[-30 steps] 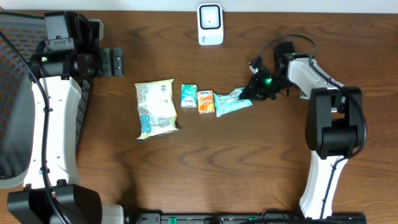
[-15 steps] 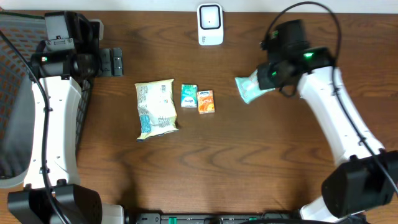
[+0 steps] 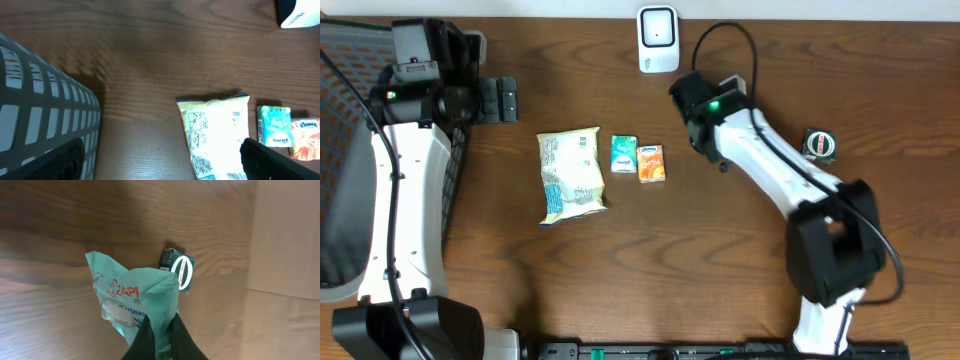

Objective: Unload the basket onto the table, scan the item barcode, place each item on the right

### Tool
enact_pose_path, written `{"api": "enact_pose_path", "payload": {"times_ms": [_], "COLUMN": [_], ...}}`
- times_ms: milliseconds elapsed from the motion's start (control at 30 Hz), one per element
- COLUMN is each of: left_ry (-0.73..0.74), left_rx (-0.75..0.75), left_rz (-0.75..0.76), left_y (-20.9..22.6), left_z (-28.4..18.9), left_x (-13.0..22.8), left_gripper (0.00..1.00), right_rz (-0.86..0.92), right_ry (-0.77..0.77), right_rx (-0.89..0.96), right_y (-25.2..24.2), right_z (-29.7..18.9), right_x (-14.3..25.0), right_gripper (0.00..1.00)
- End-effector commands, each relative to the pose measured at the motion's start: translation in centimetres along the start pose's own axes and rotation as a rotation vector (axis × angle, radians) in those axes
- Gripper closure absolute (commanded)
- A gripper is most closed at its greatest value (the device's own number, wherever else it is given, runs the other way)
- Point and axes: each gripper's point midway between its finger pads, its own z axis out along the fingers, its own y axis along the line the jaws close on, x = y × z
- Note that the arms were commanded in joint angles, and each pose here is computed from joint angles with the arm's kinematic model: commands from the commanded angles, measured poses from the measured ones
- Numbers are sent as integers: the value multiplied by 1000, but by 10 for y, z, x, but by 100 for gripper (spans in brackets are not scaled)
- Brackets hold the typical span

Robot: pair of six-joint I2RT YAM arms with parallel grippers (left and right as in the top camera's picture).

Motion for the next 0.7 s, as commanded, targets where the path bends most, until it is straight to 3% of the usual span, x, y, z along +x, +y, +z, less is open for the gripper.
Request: {"api": "enact_pose_path", "payload": {"times_ms": [0, 100, 133, 200, 267, 467, 667], "left_ry": [-8, -8, -8, -8, -8, -8, -8], "left_rx": [-5, -5, -5, -5, -5, -5, -5], "left_rz": [15, 15, 15, 15, 15, 15, 15], "left_y": [0, 0, 0, 0, 0, 0, 0], "left_z": [-2, -2, -2, -2, -2, -2, -2], "left_x": [-3, -3, -3, -3, -3, -3, -3], "left_gripper": [3, 2, 2, 2, 2, 2, 2], "right_rz": [-101, -120, -126, -157, -244, -317, -186], "right_ry": [-16, -55, -71, -88, -89, -34, 35], "right_rx": [91, 76, 60, 20, -80, -517, -793], "right_y": [13, 32, 39, 53, 78, 143, 124], "right_z": [2, -8, -14, -23, -32, -59, -70], "right_x": [-2, -7, -9, -8, -3, 15, 2], "right_gripper": [99, 96, 88, 54, 43, 39, 44]}}
